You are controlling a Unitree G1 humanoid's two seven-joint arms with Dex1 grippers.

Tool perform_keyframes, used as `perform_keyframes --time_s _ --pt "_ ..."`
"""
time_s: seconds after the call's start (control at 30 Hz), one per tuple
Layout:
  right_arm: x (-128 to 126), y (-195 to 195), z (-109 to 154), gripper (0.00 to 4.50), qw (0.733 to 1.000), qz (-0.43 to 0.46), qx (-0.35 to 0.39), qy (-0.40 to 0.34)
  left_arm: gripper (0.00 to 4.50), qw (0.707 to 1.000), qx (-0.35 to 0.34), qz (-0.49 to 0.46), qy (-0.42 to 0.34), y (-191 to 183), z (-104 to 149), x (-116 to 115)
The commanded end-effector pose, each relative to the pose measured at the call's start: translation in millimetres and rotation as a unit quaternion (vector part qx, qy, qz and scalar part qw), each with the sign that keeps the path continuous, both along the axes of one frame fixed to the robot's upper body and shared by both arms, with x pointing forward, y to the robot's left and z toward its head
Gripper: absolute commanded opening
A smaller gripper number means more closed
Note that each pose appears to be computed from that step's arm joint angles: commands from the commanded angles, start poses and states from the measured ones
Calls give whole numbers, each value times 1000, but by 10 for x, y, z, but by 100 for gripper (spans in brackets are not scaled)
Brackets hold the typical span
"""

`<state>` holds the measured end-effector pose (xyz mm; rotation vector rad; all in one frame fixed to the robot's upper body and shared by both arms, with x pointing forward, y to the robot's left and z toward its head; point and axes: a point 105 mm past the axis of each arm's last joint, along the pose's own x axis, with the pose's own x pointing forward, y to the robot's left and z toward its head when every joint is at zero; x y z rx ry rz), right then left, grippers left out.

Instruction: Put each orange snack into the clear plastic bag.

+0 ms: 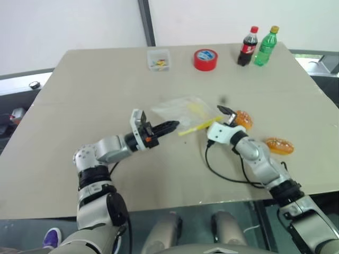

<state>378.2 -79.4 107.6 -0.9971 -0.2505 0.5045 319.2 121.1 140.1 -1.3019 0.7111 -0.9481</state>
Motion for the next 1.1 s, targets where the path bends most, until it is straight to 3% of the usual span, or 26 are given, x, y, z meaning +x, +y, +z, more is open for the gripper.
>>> perform_keyframes --time_s 0.03,0.27,0.37,0.43,0.53,0.57,0.63,0.67,0.7,0.73,0.8,0.87,0.93,1.1 --pt "44 34 87 320 1000 13 23 -16 0 1000 -9 11 -21 -17 120 -15" --pt "112 59 229 2 998 22 54 -24 0 998 3 57 -28 63 204 -41" --pt "172 37 442 2 996 18 77 -36 0 995 26 73 -62 106 318 -66" --pt "216 23 645 2 995 22 79 -48 0 988 79 83 -106 125 395 -102" --pt "290 -30 913 0 996 23 73 -54 134 955 192 78 -211 86 495 -201" --pt "314 -60 969 0 997 22 60 -52 176 922 273 92 -259 93 490 -178" --pt "362 -126 1022 0 998 12 39 -40 254 861 355 104 -348 96 555 -154" --pt "395 -165 1051 0 999 5 23 -31 300 813 394 105 -416 96 643 -146" --pt "432 -210 1078 0 1000 -8 8 -24 300 755 418 92 -497 51 750 -195" --pt "455 -232 1094 0 1000 -13 -5 -15 300 714 422 74 -553 -15 827 -273" --pt "479 -245 1121 0 1000 -20 -18 -7 300 610 483 77 -624 -47 947 -280" --pt "493 -237 1111 0 999 -23 -25 4 300 528 510 52 -677 -143 941 -309" --pt "503 -201 1102 0 999 -26 -29 15 300 497 518 44 -695 -275 869 -269" --pt "474 -115 1112 0 999 -28 -24 29 300 464 543 53 -698 -453 777 -147"
